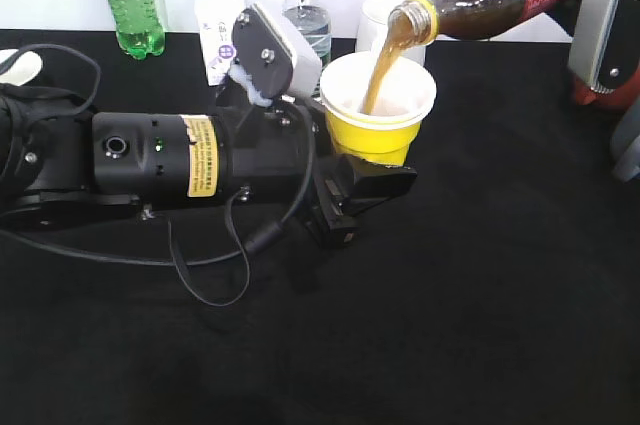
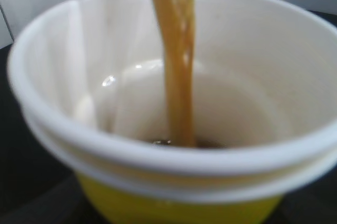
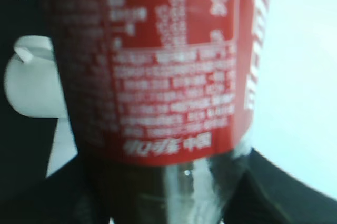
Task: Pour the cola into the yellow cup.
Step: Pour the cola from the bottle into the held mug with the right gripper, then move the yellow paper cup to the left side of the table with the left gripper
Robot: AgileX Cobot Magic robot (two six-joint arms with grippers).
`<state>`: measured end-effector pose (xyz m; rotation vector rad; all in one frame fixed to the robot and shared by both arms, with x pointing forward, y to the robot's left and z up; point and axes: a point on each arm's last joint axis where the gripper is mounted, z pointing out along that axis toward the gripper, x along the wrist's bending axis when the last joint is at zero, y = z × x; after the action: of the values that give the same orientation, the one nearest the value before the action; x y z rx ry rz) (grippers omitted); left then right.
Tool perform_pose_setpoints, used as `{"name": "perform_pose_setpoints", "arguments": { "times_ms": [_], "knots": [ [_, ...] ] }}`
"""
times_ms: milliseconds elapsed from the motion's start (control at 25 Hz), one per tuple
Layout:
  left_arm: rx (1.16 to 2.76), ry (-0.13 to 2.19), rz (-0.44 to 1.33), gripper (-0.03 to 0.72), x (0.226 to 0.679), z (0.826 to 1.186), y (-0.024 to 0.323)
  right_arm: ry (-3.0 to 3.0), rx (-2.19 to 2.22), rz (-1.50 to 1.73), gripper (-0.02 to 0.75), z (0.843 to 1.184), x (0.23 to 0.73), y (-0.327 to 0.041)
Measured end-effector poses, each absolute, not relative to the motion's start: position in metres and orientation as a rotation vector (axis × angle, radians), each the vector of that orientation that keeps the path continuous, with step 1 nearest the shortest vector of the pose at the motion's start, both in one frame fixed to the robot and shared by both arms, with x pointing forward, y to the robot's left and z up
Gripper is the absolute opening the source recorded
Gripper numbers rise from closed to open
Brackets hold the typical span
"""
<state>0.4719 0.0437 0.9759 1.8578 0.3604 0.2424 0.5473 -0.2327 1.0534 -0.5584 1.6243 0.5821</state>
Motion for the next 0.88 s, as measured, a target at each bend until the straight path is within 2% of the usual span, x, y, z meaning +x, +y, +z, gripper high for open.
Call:
{"name": "perform_pose_setpoints", "arguments": {
  "times_ms": [440,720,880],
  "knots": [
    [1.864,0.363,0.243,0.443,0.472,0.975,0.044,1.613,-0.526,0.615,0.395,1.056,0.547,-0.232],
    [1.810,0.333,0.250,0.443,0.477,0.986,0.037,1.676,-0.143,1.143,0.393,1.065,0.541,-0.226],
    [1.804,0.330,0.248,0.443,0.477,0.987,0.037,1.768,0.362,1.558,0.386,1.065,0.541,-0.226]
  ]
}}
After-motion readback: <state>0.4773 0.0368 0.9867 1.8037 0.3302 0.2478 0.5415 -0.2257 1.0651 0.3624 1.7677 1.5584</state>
